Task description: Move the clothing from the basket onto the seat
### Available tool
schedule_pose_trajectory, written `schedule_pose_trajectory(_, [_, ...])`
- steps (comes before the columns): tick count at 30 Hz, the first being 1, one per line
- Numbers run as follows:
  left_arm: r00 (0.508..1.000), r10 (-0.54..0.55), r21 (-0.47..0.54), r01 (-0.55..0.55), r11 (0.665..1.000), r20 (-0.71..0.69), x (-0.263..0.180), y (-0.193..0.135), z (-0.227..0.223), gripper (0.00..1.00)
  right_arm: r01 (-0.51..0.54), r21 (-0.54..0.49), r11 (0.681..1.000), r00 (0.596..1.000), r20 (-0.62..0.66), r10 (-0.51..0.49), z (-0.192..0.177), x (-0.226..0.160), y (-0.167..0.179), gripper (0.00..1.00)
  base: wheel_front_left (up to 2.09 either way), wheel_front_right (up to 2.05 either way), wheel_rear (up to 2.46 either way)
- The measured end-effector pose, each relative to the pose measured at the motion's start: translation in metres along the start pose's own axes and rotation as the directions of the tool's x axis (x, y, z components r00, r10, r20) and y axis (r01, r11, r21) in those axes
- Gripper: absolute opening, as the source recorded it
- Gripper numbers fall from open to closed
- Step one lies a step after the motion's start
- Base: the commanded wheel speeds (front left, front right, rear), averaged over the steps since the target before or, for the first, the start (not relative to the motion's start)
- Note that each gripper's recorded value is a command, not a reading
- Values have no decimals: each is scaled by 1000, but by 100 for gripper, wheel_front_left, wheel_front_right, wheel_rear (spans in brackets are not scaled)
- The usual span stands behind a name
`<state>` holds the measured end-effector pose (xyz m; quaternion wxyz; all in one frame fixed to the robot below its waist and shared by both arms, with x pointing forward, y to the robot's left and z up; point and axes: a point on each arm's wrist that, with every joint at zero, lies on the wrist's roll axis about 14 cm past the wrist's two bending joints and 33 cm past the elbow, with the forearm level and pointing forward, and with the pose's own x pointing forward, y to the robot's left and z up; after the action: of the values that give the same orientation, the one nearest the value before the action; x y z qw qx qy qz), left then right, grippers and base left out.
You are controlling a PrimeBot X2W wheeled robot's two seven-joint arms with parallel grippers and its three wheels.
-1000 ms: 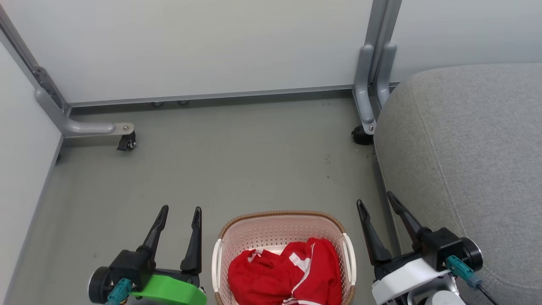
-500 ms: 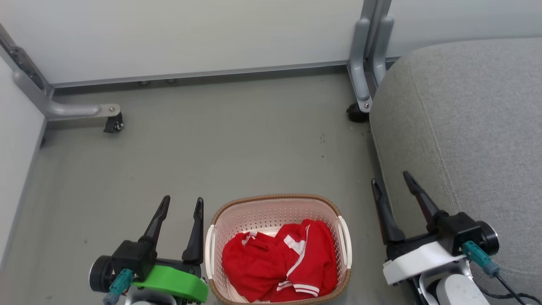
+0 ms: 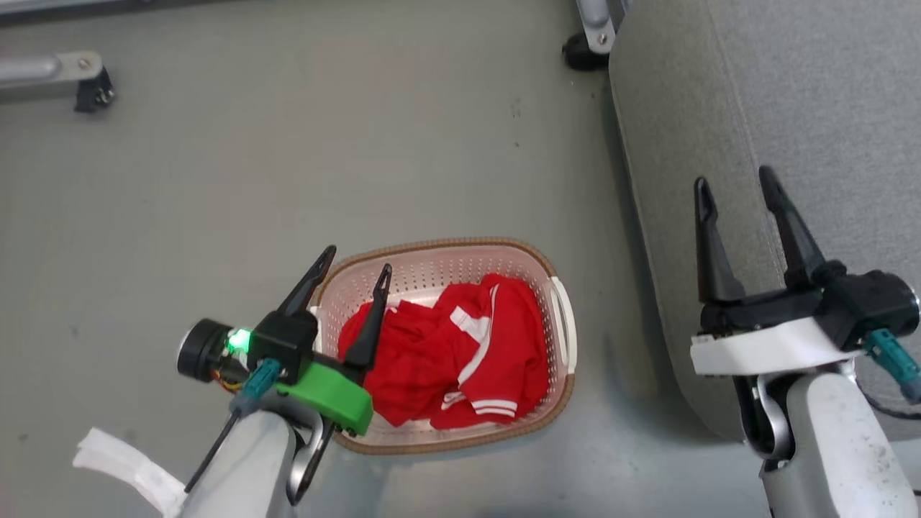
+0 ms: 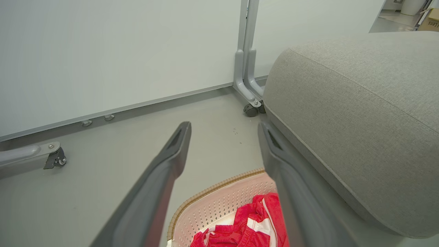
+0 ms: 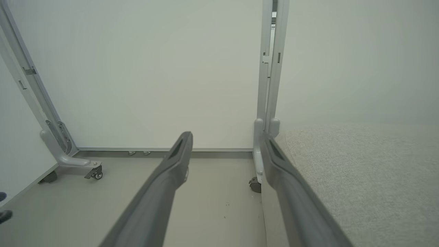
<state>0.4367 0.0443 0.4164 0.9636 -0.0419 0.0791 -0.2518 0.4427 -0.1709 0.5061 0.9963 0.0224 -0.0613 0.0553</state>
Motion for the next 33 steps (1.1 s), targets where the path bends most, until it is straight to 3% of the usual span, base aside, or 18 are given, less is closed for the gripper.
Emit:
schedule_pose_trajectory(6, [966,-154,40,165,985,-206,36,-2,-76,100,5,-11,1000,1000,-10,-5,-26,36,-8,100,0,0,0])
schedule_pose_trajectory(9, [922,-216,50,245,968,-321,40,-3,-120,100,8,-12,1000,999,-32,-8,-43,46,-11,100,0,0,0])
schedule_pose_trajectory(15, [761,-325,6,396,918,-561,30,-15,-206,100,38,5,999,996,-80,-38,-78,57,-25,100,0,0,0])
schedule_pose_trajectory(22, [644,-398,18,539,842,-653,46,-22,-255,100,66,23,998,987,-151,-62,-111,50,-35,100,0,0,0])
schedule_pose_trajectory(25, [603,-416,63,614,787,-680,53,-21,-271,100,66,16,998,980,-191,-61,-126,45,-36,100,0,0,0])
schedule_pose_trajectory(28, [581,-427,71,644,761,-693,62,-22,-284,100,58,0,998,974,-218,-57,-138,43,-37,100,0,0,0])
schedule_pose_trajectory(33, [498,-425,46,688,724,-756,56,-29,-314,100,63,-7,998,964,-257,-63,-154,38,-41,100,0,0,0])
